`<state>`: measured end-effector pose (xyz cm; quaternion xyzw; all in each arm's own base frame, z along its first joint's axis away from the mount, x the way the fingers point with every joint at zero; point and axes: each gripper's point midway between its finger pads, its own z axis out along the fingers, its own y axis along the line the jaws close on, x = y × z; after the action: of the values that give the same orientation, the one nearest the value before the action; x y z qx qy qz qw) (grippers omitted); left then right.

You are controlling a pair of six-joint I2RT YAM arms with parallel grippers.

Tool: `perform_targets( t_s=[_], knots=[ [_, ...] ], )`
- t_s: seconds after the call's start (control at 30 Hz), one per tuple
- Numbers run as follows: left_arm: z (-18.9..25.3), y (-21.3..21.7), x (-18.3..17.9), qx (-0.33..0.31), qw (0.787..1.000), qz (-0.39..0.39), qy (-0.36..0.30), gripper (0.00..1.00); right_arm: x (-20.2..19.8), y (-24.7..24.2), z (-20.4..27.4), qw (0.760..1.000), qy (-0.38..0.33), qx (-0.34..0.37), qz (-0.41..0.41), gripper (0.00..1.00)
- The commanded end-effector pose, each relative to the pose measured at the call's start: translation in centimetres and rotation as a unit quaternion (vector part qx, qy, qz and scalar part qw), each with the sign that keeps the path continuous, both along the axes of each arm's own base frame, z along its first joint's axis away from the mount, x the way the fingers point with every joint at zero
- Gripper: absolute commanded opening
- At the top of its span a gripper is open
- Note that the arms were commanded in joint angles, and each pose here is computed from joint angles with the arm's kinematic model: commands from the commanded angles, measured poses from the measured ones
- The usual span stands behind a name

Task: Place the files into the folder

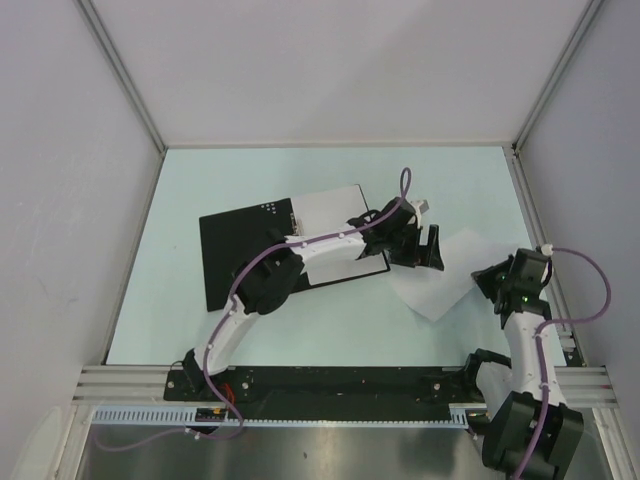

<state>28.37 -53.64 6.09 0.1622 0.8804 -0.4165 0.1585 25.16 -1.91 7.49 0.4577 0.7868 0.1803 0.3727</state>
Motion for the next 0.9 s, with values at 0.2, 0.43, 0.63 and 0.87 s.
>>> perform_targets(
  t_s=[0.2,0.43,0.63,0.87],
  knots=[
    [16.5,1.4,-3.9,-0.039,0.960,-0.102,-0.258,1.00,3.3,0.3,7.8,0.993,0.050,-0.100,0.045,0.00],
    [14.7,1.3,-5.5,0.066,0.932,-0.110,-0.338,0.99,3.2,3.0,10.5,0.996,0.024,-0.081,0.037,0.00],
    [14.0,1.3,-5.4,0.108,0.921,-0.098,-0.362,0.93,2.8,3.6,11.4,0.998,0.012,-0.051,0.023,0.00],
    [13.4,0.7,-5.5,0.127,0.914,-0.095,-0.374,0.78,2.6,3.5,11.9,0.999,0.011,-0.041,0.008,0.00]
  ],
)
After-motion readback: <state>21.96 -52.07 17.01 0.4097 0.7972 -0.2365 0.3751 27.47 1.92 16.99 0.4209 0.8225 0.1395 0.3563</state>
